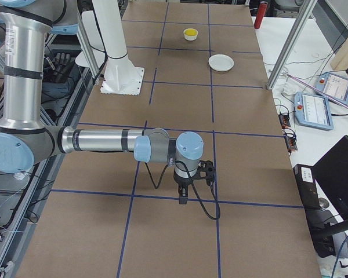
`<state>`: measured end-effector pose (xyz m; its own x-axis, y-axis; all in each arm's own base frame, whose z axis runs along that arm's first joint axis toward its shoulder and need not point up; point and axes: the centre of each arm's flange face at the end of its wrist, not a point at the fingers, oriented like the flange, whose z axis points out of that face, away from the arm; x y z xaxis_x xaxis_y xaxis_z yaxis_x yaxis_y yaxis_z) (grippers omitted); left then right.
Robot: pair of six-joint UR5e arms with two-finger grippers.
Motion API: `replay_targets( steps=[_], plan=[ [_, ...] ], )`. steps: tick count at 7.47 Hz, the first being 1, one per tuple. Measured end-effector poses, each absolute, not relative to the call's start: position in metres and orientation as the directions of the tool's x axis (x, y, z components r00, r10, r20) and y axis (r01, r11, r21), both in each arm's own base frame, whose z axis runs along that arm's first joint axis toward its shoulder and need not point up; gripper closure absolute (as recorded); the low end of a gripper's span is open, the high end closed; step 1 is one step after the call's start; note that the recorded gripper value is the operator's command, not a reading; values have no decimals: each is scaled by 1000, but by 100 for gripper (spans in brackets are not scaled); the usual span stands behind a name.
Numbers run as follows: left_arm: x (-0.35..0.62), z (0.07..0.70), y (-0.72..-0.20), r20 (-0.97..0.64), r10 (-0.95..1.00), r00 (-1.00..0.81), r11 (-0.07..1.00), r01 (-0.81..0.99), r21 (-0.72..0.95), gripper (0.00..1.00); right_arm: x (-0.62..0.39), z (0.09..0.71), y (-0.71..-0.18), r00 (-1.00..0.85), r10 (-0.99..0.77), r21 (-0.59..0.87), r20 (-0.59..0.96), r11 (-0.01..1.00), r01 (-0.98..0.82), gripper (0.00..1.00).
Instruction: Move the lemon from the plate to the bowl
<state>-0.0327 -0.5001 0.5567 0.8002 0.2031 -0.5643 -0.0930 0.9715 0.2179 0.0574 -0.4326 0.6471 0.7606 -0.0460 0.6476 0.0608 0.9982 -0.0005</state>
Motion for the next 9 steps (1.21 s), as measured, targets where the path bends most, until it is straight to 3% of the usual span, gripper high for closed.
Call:
replay_targets(
  steps=[1,5,9],
  plan=[
    [-86,580,-491,-573,172,801,977,-65,202,1,57,647,-433,761,-46,-1,648,998,61,0],
    [-124,637,-458,-769,-13,639,996,79,49,0,57,647,-433,761,-46,-1,648,998,61,0],
    [-108,643,-449,-663,-2,749,999,35,36,0,57,647,-433,761,-46,-1,648,998,61,0]
  ],
)
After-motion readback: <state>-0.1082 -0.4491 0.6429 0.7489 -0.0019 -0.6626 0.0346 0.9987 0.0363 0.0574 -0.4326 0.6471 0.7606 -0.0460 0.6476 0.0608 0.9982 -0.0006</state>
